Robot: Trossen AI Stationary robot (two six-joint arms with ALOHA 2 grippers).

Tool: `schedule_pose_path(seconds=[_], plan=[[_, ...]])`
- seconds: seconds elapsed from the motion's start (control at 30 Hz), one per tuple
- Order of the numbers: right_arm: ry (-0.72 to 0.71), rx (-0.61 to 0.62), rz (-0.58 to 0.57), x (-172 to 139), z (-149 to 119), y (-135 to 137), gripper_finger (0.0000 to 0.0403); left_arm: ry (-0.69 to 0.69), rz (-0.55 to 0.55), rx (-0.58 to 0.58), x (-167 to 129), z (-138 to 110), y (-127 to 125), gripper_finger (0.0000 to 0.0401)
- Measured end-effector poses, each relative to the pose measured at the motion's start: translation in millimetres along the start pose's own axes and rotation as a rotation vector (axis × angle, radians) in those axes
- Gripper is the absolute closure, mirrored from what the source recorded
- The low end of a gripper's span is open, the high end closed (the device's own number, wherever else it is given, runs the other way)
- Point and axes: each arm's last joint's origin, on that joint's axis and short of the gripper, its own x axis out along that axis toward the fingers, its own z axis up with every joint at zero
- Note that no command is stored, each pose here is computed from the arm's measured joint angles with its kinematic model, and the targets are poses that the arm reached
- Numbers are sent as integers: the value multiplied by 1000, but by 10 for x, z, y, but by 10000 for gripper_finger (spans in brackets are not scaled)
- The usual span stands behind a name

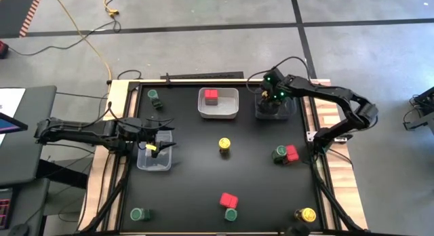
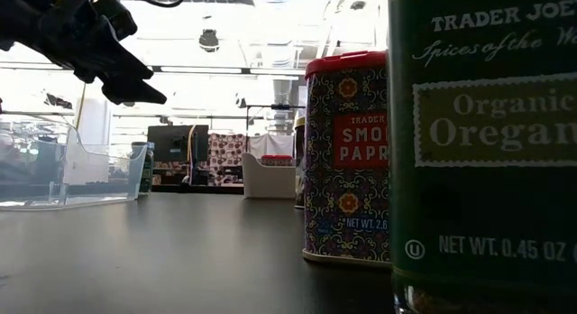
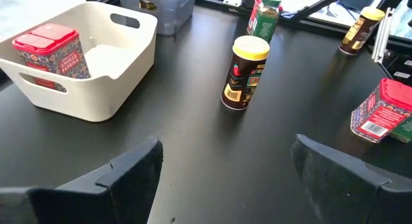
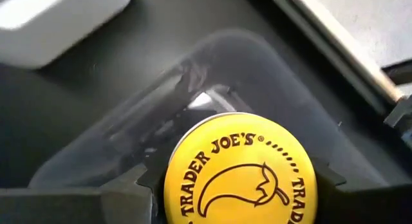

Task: Sort spices by type
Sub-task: Put the bottom left yellow seasoning bottle into the black bin

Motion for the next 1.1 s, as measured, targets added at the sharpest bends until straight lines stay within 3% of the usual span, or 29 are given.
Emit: schedule_pose_path(seconds=[1.1], plan=[[1,-24,-19,21,0,-90,148,-2,-1,0,0,2,0,71]])
